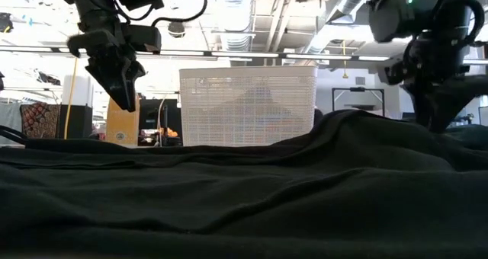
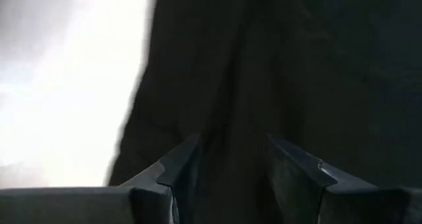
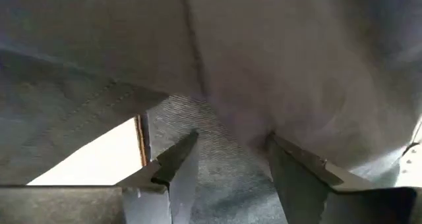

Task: Fold laundry
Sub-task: Fold the black t-shirt

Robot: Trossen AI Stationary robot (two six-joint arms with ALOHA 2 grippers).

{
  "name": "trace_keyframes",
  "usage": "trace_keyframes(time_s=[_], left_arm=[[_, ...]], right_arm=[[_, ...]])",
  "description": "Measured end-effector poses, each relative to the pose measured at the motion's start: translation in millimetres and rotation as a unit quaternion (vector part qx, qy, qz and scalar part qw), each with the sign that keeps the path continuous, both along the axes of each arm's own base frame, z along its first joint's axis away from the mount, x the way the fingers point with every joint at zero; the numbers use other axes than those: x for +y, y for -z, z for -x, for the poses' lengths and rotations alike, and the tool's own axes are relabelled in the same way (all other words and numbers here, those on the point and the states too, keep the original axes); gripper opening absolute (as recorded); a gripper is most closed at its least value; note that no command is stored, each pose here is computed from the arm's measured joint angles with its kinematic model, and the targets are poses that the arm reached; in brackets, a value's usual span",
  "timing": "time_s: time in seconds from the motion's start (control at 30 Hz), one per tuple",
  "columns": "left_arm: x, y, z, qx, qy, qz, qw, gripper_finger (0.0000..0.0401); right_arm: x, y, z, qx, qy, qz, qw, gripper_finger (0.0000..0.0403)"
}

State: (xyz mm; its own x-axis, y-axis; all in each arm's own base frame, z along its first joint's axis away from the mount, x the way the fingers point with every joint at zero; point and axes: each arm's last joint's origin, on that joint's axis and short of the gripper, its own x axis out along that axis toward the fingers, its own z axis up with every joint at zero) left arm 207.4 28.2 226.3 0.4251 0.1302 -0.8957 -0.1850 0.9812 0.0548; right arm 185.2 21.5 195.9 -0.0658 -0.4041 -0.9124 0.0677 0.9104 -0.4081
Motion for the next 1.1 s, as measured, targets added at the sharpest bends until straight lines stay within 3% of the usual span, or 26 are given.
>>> trace_keyframes(time_s=[0.2, 0.53, 0.7, 1.1], left_arm=[[-22.8, 0.4, -1.1, 0.001, 0.047, 0.039, 0.998, 0.0154], [-80.6, 30.5, 10.3, -0.008, 0.09, 0.071, 0.993, 0.0143], [-97.0, 47.8, 17.9, -0.023, 0.107, 0.076, 0.991, 0.0141], [-113.1, 60.3, 29.3, 0.02, 0.073, 0.071, 0.995, 0.0141]], right_arm=[[-0.1, 13.1, -7.1, 0.035, -0.005, 0.032, 0.999, 0.0183], [-0.4, 15.0, -7.6, 0.046, -0.009, 0.036, 0.998, 0.0058], [-0.5, 15.0, -7.6, 0.049, -0.015, 0.035, 0.998, 0.0019], [-0.5, 14.9, -7.4, 0.044, -0.005, 0.036, 0.998, 0.0034]])
